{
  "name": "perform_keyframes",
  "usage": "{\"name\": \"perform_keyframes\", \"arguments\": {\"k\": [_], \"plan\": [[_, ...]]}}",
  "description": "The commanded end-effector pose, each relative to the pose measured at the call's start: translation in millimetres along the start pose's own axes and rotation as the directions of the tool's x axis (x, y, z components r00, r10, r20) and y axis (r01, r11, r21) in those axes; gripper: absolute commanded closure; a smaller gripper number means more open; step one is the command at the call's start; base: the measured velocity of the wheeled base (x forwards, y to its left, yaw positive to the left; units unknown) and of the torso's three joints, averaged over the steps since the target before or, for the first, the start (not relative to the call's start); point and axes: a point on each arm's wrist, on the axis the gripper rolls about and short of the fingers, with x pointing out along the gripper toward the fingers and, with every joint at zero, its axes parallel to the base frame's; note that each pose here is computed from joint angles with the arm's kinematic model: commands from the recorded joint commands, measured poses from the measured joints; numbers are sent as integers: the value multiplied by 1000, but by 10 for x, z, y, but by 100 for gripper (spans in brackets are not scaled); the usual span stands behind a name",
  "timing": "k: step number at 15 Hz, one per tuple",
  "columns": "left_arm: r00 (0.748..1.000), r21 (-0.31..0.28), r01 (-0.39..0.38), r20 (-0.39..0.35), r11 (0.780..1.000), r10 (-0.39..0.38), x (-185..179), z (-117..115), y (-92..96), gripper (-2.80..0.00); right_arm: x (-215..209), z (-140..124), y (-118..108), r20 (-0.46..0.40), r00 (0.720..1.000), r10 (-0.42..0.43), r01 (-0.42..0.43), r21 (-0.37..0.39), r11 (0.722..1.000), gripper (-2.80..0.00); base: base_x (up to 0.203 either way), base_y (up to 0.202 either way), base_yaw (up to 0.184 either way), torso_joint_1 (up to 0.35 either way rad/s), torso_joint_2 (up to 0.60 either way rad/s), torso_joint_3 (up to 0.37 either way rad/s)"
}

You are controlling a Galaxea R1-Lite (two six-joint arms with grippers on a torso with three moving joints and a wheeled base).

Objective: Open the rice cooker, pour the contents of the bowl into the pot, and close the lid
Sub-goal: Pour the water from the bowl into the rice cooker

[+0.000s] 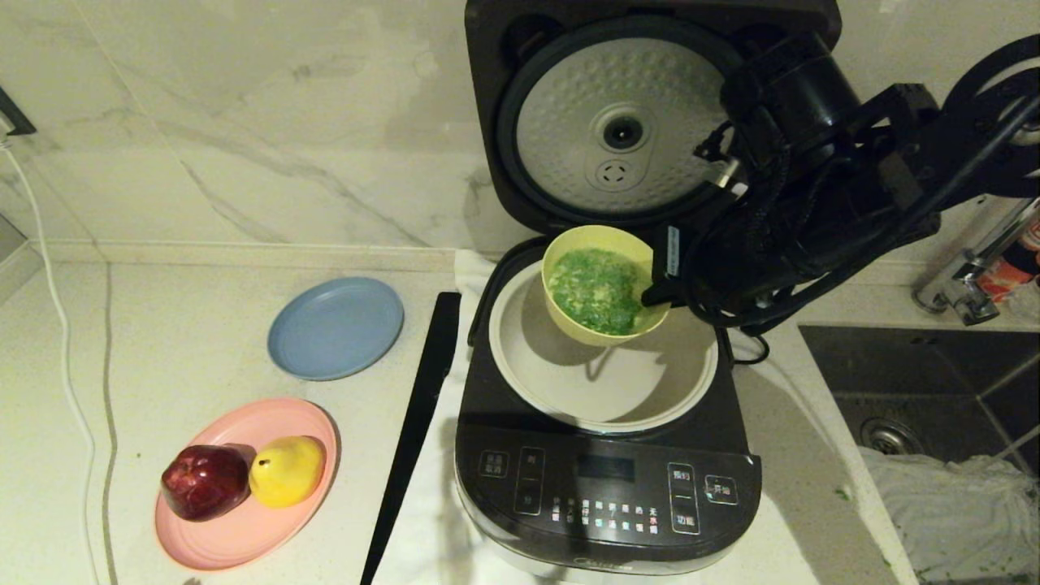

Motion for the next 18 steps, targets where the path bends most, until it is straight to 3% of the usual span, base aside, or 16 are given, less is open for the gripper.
{"name": "perform_keyframes", "arguments": {"k": [1, 3, 7, 11, 16, 18], "plan": [[1000, 1, 0, -1, 1000, 0, 0, 0, 0, 0, 201, -22, 25, -13, 1000, -5, 5, 4, 1000, 0, 0, 0, 0, 0, 0, 0], [1000, 1, 0, -1, 1000, 0, 0, 0, 0, 0, 249, -15, 31, -3, 1000, -3, 3, 4, 1000, 0, 0, 0, 0, 0, 0, 0], [1000, 1, 0, -1, 1000, 0, 0, 0, 0, 0, 499, -34, -5, 41, 993, -111, 111, 2, 994, 0, 0, 0, 0, 0, 0, 0], [1000, 1, 0, -1, 1000, 0, 0, 0, 0, 0, 557, -28, -15, 82, 985, -152, 153, 5, 988, 0, 0, 0, 0, 0, 0, 0], [1000, 1, -1, -1, 1000, 1, 0, 0, 0, 0, 654, -79, -64, 213, 950, -230, 235, 1, 972, 0, 0, 0, 0, 0, 0, 0], [1000, 1, 0, -1, 1000, 0, 0, 0, 0, 0, 674, -158, -45, 302, 917, -261, 287, -44, 957, 0, 0, 0, 0, 0, 0, 0]]}}
